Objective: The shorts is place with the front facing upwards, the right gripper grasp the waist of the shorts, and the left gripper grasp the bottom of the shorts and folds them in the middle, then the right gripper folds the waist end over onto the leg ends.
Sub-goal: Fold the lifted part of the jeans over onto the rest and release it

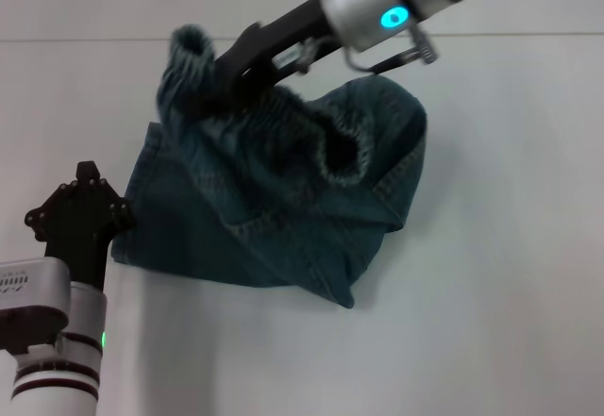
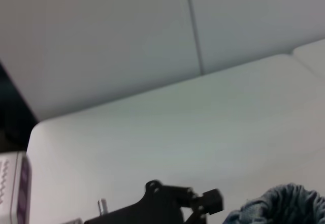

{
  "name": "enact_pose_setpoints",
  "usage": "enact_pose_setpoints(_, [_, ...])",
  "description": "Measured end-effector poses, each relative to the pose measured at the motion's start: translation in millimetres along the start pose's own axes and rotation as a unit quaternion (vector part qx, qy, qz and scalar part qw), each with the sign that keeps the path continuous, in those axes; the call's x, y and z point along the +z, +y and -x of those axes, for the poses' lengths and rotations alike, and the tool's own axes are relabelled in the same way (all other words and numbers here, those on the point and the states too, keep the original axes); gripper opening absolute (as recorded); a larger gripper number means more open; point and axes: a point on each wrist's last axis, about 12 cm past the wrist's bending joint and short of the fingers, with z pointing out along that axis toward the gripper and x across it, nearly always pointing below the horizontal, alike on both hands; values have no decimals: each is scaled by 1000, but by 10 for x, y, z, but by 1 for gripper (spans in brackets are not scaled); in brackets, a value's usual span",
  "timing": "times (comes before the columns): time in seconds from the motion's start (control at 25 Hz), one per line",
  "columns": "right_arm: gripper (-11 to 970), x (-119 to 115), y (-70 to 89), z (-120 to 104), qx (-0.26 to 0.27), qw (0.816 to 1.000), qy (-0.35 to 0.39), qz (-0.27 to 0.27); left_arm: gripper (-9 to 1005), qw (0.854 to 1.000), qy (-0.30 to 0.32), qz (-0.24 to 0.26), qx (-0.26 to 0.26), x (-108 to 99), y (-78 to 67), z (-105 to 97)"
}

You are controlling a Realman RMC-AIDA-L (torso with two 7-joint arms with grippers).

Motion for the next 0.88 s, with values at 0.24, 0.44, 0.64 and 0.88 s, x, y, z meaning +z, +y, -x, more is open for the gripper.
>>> enact_pose_setpoints(0.24, [201, 214, 23, 18, -26, 999, 30, -17, 1, 1000, -7, 16, -2, -12, 45, 10])
enact_pose_setpoints(0.44, [219, 254, 7, 15, -35, 998, 35, -31, 1, 999, -9, 43, -5, -45, 136, 0])
enact_pose_setpoints(0.64, [237, 340, 49, 34, -51, 997, 42, -33, 2, 999, -11, 47, -4, -59, 157, -3])
enact_pose_setpoints(0.88, [259, 443, 124, 75, -78, 995, 50, -29, 2, 999, -14, 49, -3, -65, 165, 1])
